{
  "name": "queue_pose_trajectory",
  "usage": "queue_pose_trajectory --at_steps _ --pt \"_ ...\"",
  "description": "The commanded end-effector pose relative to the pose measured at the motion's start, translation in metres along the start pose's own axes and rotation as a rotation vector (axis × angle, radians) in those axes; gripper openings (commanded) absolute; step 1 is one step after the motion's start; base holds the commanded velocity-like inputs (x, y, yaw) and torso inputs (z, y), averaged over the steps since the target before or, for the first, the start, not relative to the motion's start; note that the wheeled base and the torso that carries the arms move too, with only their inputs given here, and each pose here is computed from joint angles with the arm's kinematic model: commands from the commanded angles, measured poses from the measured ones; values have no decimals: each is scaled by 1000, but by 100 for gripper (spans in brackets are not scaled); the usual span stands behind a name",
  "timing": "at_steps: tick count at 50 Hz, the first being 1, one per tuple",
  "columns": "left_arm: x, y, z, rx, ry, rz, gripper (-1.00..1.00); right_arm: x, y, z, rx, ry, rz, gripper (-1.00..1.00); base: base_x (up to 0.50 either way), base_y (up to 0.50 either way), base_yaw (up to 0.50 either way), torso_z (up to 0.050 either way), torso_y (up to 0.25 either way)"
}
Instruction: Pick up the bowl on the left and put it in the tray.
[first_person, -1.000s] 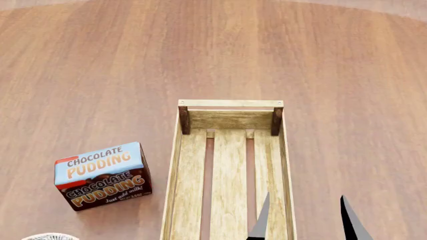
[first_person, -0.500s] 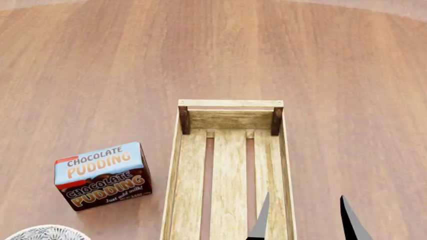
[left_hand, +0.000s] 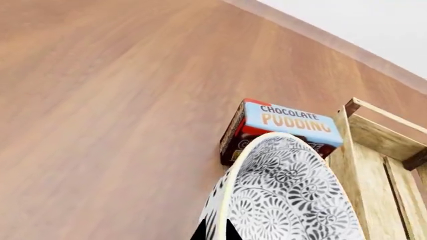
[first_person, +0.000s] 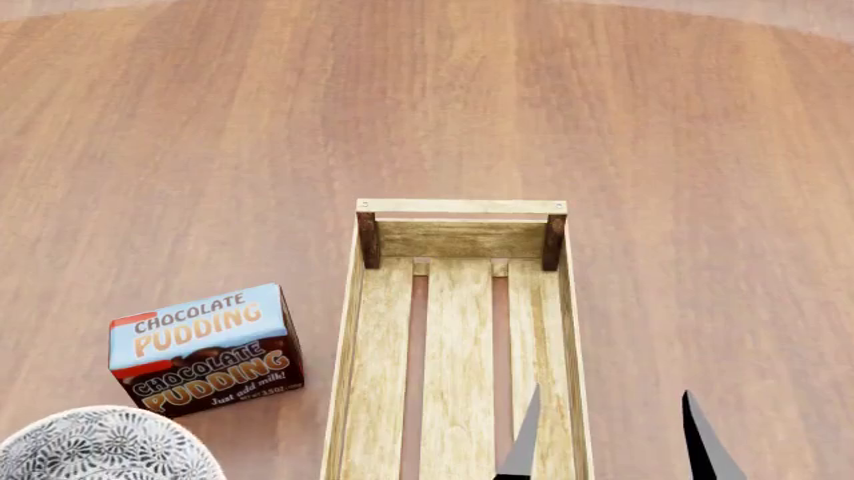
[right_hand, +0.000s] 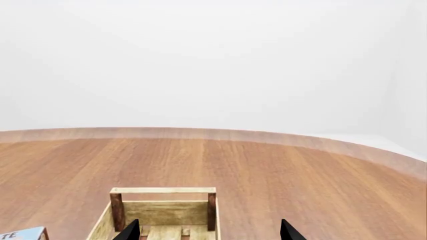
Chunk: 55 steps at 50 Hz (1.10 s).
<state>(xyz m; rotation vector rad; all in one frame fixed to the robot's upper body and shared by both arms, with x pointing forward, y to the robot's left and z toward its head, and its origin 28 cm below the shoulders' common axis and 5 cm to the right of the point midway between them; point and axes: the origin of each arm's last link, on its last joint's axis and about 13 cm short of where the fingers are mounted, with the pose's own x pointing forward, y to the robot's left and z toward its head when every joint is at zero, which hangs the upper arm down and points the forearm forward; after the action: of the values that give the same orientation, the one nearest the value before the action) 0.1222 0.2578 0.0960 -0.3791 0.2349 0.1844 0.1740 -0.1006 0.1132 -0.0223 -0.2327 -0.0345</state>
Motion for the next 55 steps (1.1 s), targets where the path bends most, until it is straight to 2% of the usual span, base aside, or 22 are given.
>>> queue_pose_trajectory --at_steps 1,9,14,30,55 --pt "-15 -16 18 -22 -41 -109 -100 1 -2 0 0 -18 0 100 0 0 0 0 0" --pt "-12 -22 24 -32 -44 -142 -100 1 -2 0 0 -19 -1 100 0 0 0 0 0" --pt "-8 -29 33 -12 -59 -164 -100 1 -1 0 -2 -18 1 100 0 0 0 0 0" --pt "4 -59 57 28 -75 -251 -100 1 -3 0 -2 -18 -5 100 0 0 0 0 0" --pt "43 -94 73 73 -64 -301 -100 2 -5 1 4 -19 -14 100 0 0 0 0 0"
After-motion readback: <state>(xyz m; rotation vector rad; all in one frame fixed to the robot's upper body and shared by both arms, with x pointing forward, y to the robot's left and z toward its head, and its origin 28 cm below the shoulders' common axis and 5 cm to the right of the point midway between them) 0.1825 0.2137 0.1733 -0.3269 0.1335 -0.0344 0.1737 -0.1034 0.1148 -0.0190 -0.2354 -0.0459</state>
